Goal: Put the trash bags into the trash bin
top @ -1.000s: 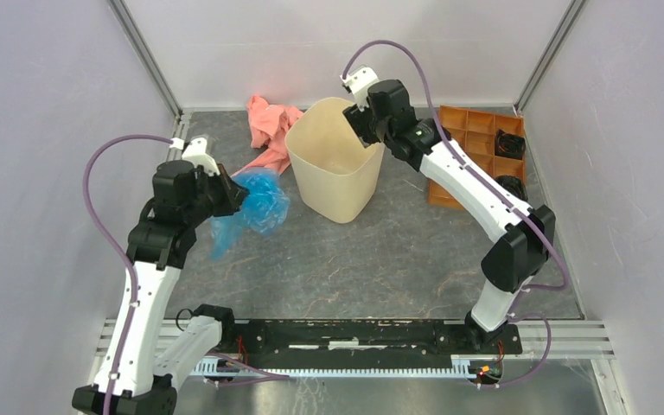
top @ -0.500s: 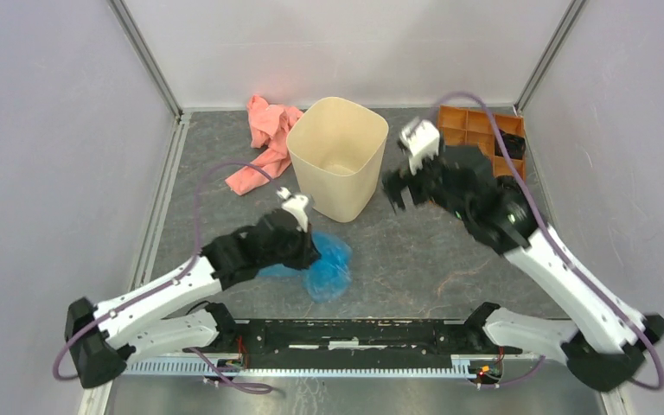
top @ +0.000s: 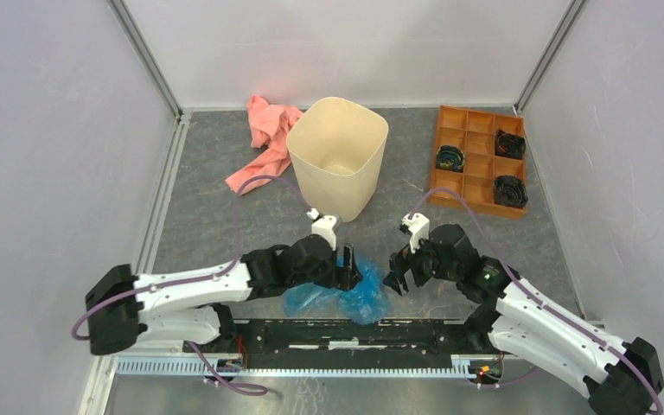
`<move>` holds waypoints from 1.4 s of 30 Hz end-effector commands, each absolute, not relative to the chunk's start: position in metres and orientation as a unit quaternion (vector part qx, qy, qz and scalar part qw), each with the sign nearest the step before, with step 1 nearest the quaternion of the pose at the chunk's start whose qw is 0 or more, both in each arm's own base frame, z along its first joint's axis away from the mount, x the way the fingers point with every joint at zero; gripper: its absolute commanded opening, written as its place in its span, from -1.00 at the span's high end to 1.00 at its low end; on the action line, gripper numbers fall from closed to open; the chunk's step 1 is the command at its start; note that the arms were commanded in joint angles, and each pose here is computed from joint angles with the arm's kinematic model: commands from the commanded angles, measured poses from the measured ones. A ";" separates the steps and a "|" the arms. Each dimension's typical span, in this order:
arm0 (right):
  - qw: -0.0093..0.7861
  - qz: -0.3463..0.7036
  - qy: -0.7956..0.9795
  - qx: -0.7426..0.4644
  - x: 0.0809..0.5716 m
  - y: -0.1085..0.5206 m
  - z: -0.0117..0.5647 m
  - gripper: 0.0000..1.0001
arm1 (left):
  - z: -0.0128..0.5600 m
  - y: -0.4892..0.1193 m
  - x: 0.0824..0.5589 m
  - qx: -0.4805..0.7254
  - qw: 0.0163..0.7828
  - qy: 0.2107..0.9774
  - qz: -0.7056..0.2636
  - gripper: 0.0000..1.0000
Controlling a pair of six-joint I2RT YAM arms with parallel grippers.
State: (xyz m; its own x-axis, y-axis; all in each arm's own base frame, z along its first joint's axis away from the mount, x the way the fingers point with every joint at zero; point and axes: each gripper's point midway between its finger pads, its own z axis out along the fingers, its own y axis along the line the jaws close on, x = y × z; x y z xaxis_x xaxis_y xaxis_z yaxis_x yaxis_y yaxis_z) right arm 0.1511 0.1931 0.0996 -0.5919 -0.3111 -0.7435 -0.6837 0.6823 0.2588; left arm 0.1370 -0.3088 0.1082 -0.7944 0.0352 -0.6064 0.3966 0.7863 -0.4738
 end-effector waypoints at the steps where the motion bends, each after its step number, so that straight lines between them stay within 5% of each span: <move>1: 0.364 0.358 0.812 -0.282 0.143 0.227 0.110 -0.95 | 0.142 -0.287 0.131 0.086 0.330 0.873 -0.349 -0.80; 4: 0.359 0.365 0.812 -0.281 0.138 0.236 0.101 -0.92 | 0.148 -0.252 0.127 0.050 0.339 0.878 -0.334 -0.99; 9: 0.379 0.387 0.798 -0.266 0.139 0.250 0.101 -0.88 | 0.131 -0.208 0.123 -0.036 0.325 0.899 -0.291 -1.00; 15: 0.413 0.359 0.806 -0.225 0.161 0.249 0.079 -0.14 | 0.090 -0.195 0.128 -0.083 0.288 0.918 -0.259 -0.74; 22: 0.477 0.060 0.837 -0.262 0.228 0.181 0.063 0.54 | 0.097 -0.203 0.143 -0.092 0.285 0.904 -0.306 -0.44; 25: 0.490 0.045 0.822 -0.287 0.233 0.181 0.082 0.40 | 0.088 -0.206 0.139 -0.090 0.270 0.907 -0.312 -0.39; 29: 0.499 0.076 0.811 -0.297 0.224 0.185 0.100 -0.16 | 0.087 -0.216 0.134 -0.087 0.253 0.900 -0.344 -0.37; 34: 0.482 0.037 0.834 -0.267 0.217 0.157 0.119 -0.65 | 0.086 -0.229 0.132 -0.062 0.237 0.899 -0.364 -0.61; 38: 0.450 0.067 0.853 -0.254 0.203 0.160 0.141 -0.71 | 0.082 -0.245 0.133 -0.037 0.219 0.901 -0.372 -0.61; 42: 0.424 0.200 0.839 -0.277 0.176 0.202 0.162 -0.71 | 0.081 -0.258 0.135 -0.017 0.206 0.902 -0.379 -0.35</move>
State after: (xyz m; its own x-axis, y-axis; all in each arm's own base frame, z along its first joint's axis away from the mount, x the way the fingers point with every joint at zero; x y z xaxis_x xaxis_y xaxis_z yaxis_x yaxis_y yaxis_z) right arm 0.2050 0.1732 0.1416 -0.4362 -0.3650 -0.8225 -0.5350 0.8401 -0.0891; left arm 0.1269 -0.2306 0.0565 -0.9166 -0.2383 -0.3211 0.0163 0.7800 -0.6256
